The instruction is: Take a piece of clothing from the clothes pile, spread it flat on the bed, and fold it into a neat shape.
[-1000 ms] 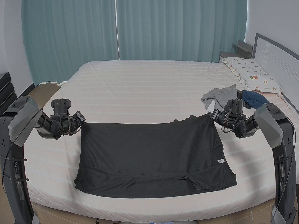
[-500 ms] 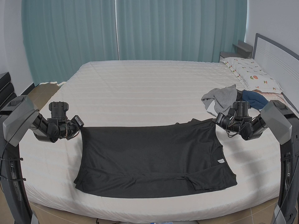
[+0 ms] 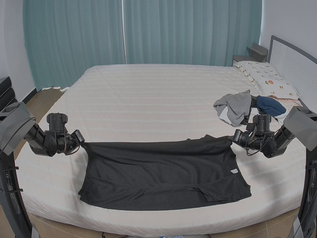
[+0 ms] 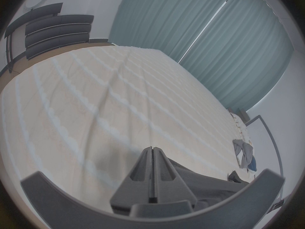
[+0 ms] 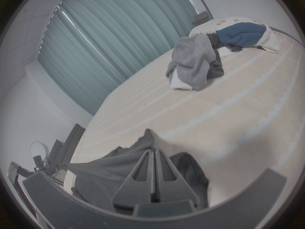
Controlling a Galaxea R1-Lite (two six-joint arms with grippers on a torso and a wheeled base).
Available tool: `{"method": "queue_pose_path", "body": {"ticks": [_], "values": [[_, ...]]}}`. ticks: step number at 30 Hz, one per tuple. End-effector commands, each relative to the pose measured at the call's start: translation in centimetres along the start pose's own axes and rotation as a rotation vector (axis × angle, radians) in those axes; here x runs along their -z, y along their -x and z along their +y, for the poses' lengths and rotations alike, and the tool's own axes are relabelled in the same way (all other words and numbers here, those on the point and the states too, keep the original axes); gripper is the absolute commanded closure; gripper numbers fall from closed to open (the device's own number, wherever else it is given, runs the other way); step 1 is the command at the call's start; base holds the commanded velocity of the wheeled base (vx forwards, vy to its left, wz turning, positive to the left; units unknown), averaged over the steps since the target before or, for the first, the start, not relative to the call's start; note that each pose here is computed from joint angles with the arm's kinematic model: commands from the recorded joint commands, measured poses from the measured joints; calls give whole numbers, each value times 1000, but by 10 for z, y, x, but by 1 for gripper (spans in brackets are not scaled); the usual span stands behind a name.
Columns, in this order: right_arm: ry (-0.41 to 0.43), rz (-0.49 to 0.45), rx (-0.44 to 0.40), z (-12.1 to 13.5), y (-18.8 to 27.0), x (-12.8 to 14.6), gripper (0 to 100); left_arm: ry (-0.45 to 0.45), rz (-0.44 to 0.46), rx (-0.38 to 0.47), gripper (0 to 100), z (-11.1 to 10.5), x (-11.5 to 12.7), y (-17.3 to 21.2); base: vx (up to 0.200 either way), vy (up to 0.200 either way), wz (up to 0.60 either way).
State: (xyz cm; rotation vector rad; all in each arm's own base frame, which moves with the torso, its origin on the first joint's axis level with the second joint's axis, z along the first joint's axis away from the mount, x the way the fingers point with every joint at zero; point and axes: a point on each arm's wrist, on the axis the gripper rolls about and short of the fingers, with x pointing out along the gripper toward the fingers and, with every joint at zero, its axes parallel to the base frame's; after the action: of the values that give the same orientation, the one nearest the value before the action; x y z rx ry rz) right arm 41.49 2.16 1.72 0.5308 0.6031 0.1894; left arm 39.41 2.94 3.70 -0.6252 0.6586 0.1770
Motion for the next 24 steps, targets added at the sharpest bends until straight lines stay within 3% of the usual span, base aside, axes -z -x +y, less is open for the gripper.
{"method": "queue_pose_path", "body": {"ticks": [1,10,15,24], "values": [[19,43,21,-2,19,12,100,-17,50,-29,100,7,16,8,0,0,0],[1,39,48,-8,40,11,100,-48,78,-39,100,8,26,23,0,0,0],[20,-73,4,-6,32,-8,100,-48,14,2,100,-5,7,20,0,0,0],[32,-163,-38,-7,-4,-33,100,26,-49,52,100,-23,-15,-8,0,0,0]]}}
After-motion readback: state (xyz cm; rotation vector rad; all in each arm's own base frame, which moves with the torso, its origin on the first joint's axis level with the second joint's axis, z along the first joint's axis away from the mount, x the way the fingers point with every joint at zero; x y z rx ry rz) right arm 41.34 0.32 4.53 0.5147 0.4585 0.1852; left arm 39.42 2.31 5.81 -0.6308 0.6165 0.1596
